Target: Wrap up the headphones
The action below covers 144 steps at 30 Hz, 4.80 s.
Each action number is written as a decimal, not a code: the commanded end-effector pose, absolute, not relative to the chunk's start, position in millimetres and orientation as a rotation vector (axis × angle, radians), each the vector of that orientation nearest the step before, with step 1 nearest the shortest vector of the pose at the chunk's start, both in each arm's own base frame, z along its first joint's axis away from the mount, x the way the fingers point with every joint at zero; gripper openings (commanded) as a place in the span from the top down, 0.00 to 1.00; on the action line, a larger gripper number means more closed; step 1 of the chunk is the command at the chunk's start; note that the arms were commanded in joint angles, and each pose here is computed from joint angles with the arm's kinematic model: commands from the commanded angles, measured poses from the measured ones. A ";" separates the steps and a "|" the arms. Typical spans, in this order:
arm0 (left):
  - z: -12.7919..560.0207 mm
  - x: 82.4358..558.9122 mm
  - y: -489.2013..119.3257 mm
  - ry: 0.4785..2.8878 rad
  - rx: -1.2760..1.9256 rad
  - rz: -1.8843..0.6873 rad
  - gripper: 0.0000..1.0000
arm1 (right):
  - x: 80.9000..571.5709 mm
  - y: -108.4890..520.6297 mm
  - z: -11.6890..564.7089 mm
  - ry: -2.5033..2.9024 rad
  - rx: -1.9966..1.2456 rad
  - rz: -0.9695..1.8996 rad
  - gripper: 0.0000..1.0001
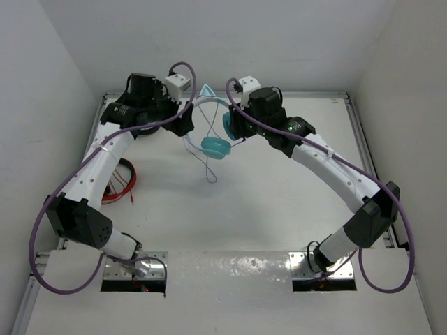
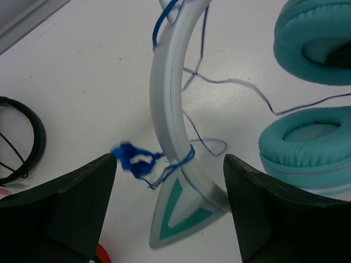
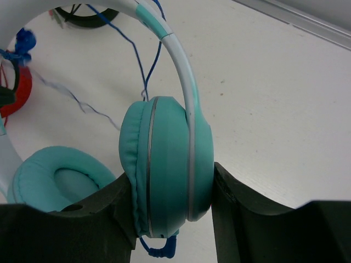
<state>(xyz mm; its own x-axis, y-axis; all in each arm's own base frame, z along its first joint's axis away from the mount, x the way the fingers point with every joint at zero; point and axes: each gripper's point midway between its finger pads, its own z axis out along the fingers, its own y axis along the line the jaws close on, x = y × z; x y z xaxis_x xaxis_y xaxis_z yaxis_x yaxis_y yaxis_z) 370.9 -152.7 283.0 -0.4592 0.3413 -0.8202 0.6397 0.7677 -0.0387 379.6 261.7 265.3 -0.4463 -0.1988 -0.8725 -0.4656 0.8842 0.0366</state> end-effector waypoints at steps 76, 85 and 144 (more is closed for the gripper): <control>367.2 338.7 -102.9 1.474 0.875 -0.485 1.00 | 356.6 205.3 302.8 1.895 -0.682 0.399 1.00; 358.2 301.8 -138.1 1.394 1.116 -0.596 1.00 | 373.4 234.8 285.2 1.968 -0.569 0.502 1.00; 289.4 317.8 -214.6 1.712 0.981 -0.764 1.00 | 407.0 258.7 334.6 1.912 -0.238 0.512 1.00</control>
